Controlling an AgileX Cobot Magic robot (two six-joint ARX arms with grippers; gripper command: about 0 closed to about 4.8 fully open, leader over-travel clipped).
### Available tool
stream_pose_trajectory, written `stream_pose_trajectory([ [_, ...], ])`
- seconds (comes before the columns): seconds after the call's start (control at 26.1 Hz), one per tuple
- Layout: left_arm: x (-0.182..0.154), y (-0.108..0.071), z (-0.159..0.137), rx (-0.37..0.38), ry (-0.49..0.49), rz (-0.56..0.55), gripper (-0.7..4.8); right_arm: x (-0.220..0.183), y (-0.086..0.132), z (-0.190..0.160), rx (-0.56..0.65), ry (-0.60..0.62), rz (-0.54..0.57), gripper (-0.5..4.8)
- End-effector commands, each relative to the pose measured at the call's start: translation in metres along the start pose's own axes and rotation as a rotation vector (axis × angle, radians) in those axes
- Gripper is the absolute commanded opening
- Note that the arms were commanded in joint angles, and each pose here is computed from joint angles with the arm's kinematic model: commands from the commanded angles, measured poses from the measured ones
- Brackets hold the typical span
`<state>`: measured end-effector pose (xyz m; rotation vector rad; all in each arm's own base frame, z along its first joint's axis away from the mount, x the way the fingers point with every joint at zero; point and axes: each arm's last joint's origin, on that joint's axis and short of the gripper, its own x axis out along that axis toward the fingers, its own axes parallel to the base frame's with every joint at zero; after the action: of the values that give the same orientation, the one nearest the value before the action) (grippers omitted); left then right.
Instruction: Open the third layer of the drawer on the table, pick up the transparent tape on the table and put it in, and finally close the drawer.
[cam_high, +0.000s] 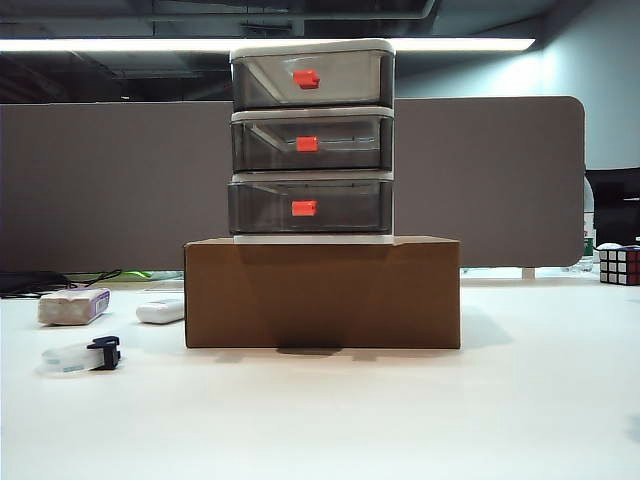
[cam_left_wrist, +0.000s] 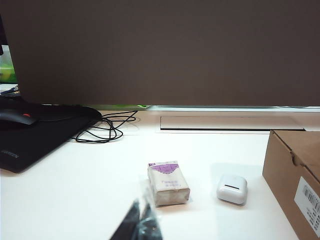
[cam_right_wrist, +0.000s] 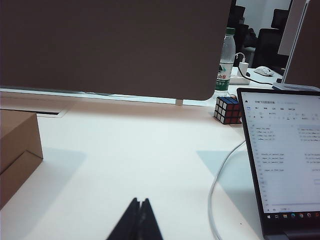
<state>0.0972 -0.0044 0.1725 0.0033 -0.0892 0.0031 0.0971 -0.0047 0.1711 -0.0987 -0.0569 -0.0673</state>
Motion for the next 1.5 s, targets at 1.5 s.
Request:
stream_pose_trajectory([
  [1.5,-0.015,-0.041,-0.005,-0.522,0.295,-0.814,-0.05,-0.009,0.022,-0.003,0.524,0.189,0.802,-0.02],
])
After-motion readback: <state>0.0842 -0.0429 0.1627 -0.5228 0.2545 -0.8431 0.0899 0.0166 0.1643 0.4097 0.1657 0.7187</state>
